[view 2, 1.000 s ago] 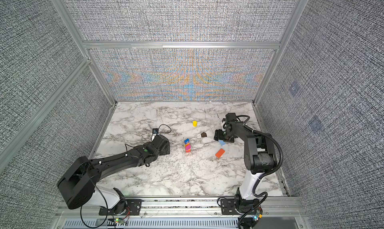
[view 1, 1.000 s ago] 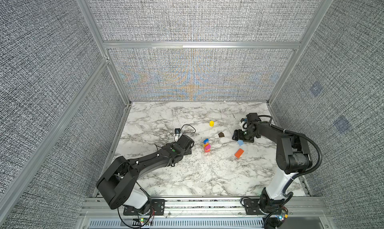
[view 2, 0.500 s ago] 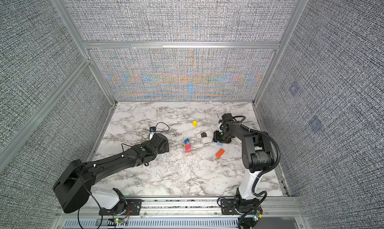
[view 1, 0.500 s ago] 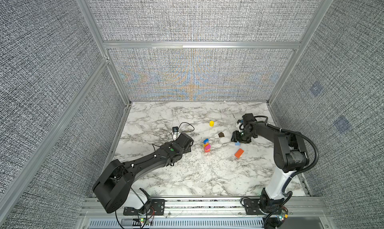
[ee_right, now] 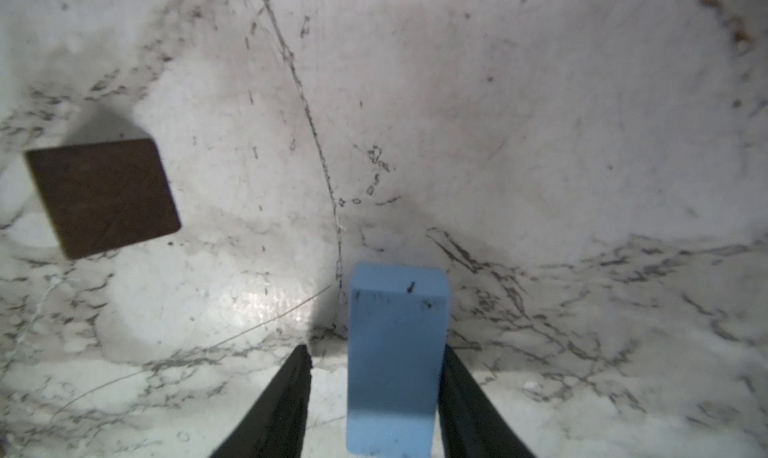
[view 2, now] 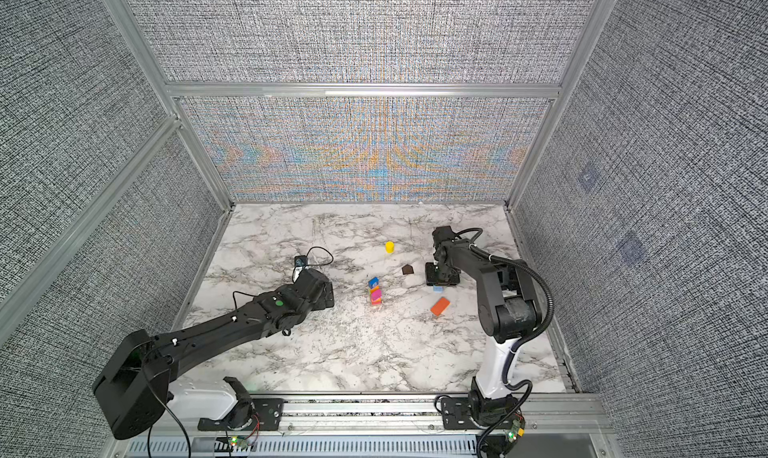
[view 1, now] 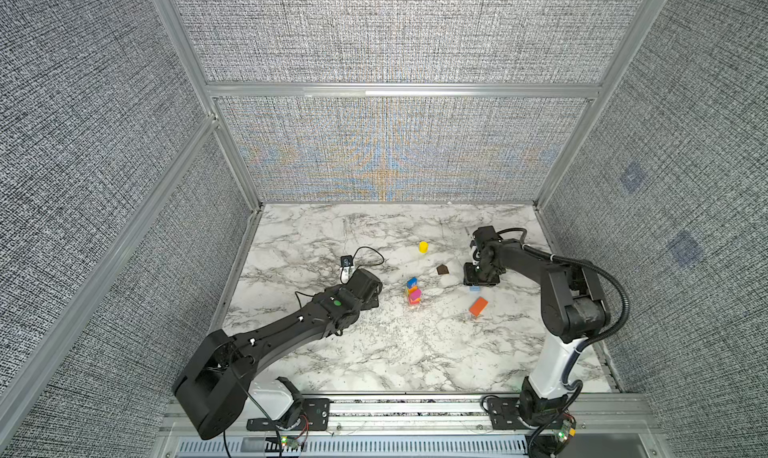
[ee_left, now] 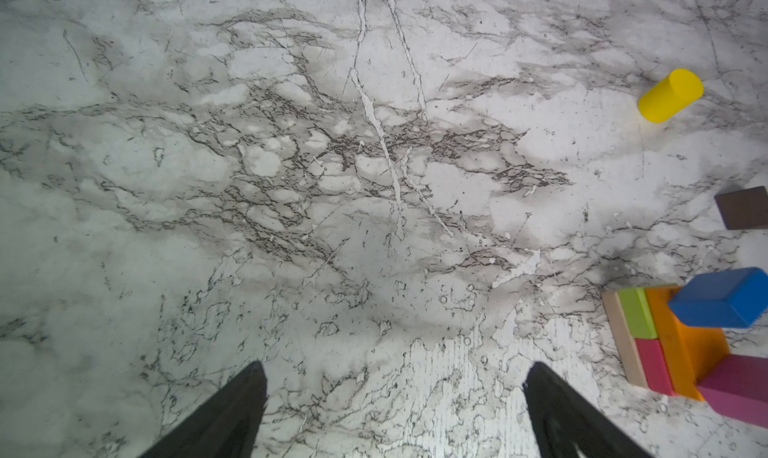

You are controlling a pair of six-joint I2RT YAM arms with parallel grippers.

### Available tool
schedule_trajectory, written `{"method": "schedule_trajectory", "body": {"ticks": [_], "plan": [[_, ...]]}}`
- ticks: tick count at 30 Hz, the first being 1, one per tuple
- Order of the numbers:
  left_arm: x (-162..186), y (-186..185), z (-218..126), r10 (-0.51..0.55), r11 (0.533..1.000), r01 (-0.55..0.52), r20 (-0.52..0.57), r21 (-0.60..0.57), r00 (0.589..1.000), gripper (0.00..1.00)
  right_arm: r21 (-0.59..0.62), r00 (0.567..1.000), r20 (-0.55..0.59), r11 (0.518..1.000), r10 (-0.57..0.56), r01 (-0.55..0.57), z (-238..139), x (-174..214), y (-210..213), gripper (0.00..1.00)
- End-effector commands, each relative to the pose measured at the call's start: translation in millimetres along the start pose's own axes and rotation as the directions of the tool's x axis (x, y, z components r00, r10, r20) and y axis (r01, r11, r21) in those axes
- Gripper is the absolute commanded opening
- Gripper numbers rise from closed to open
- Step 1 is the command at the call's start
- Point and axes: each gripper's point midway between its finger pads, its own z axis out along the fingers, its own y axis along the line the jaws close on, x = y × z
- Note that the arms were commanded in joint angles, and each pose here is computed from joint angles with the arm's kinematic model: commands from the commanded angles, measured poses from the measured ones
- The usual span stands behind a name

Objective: Build the wood block tower
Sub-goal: 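Lower the right gripper and close it on the light-blue bar, then lift the light-blue bar with the right gripper and carry it over the stack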

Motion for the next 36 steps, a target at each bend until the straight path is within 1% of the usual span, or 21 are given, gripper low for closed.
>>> {"method": "schedule_trajectory", "body": {"ticks": [1, 9, 12, 19, 26, 30, 36], "plan": [[0.0, 0.4, 1.5, 0.01, 1.0, -0.01, -0.004, -0.009, 1.0, 0.99, 0.074, 0.999, -0.045, 0.997, 0.01, -0.007, -1.5, 11.3, -9.0, 0.46], [-2.0, 2.7, -1.7, 0.01, 1.0, -0.01, -0.001, -0.018, 1.0, 0.99, 0.119, 0.999, -0.044, 0.993, 0.009, -0.004, -3.1, 12.9, -8.4, 0.38], [0.3, 7.8, -4.4, 0.012, 1.0, -0.012, 0.0, -0.024, 1.0, 0.99, 0.124, 0.999, -0.042, 0.992, 0.006, 0.0, -4.1, 13.9, -6.3, 0.34], [3.2, 15.2, -9.2, 0.008, 1.0, -0.008, 0.006, -0.03, 1.0, 0.99, 0.119, 0.999, -0.045, 0.993, -0.001, 0.006, -10.1, 13.7, -0.7, 0.29], [2.5, 17.9, -11.7, 0.014, 0.999, -0.013, 0.012, -0.035, 1.0, 0.99, 0.086, 0.999, -0.03, 0.996, -0.02, 0.022, -28.0, 14.3, 9.9, 0.27], [0.9, 17.8, -11.6, 0.015, 0.999, -0.014, 0.013, -0.039, 1.0, 0.99, 0.044, 0.999, -0.022, 0.999, -0.025, 0.026, -41.7, 16.7, 18.9, 0.27], [-5.8, 12.4, -8.7, 0.026, 0.999, -0.025, 0.016, -0.037, 1.0, 0.99, 0.021, 0.997, -0.025, 0.997, -0.071, 0.071, -61.5, 26.8, 34.0, 0.27]]}}
